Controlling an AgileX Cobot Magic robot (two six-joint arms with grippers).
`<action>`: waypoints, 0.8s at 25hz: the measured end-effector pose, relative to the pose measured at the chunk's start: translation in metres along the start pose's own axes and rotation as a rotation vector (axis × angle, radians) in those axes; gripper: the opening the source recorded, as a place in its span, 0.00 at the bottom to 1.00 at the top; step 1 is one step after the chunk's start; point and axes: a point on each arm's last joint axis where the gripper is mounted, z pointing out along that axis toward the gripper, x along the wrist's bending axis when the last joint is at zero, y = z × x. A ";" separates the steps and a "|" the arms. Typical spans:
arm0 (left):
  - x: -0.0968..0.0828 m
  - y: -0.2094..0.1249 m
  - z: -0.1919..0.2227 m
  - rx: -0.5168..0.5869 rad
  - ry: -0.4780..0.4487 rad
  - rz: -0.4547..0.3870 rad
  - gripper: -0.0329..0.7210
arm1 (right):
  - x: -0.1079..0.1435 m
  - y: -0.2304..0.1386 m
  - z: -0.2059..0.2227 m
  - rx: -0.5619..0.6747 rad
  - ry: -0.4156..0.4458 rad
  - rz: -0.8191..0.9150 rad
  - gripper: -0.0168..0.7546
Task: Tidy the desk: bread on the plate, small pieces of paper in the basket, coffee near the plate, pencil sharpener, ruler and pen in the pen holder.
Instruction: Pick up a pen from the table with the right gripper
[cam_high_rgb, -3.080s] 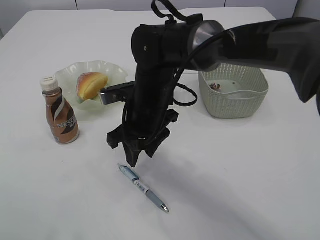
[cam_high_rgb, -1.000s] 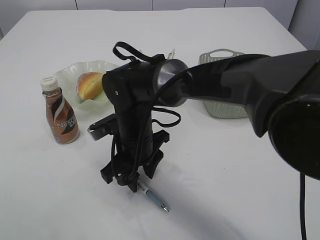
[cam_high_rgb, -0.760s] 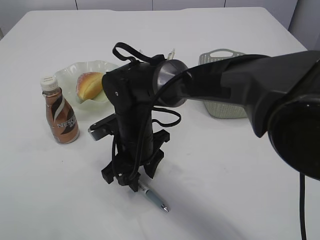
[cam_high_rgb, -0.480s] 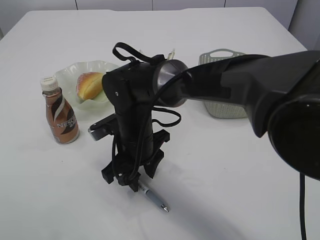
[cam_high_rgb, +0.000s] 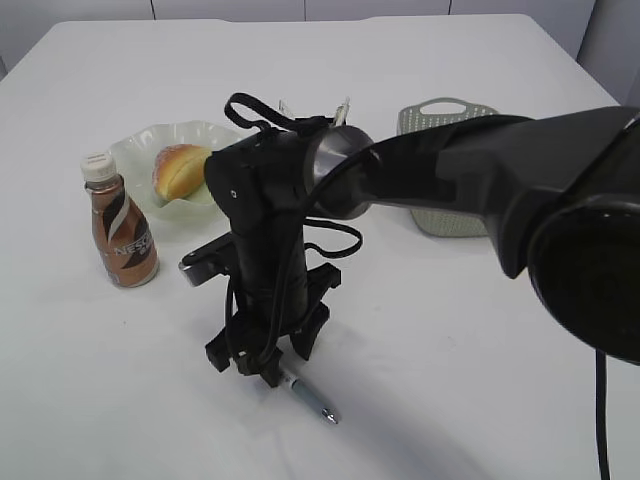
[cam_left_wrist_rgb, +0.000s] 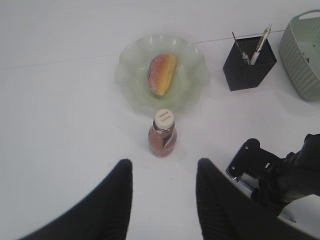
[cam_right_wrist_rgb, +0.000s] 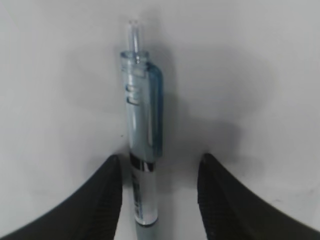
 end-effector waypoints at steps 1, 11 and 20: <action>0.000 0.000 0.000 0.000 0.000 0.000 0.45 | 0.000 0.000 0.000 0.000 -0.001 -0.001 0.53; 0.000 0.000 0.000 0.000 -0.002 -0.001 0.45 | -0.002 0.000 0.001 0.002 -0.017 -0.004 0.53; 0.000 0.000 0.000 0.000 -0.002 -0.001 0.45 | -0.002 0.001 0.001 0.000 -0.017 0.000 0.53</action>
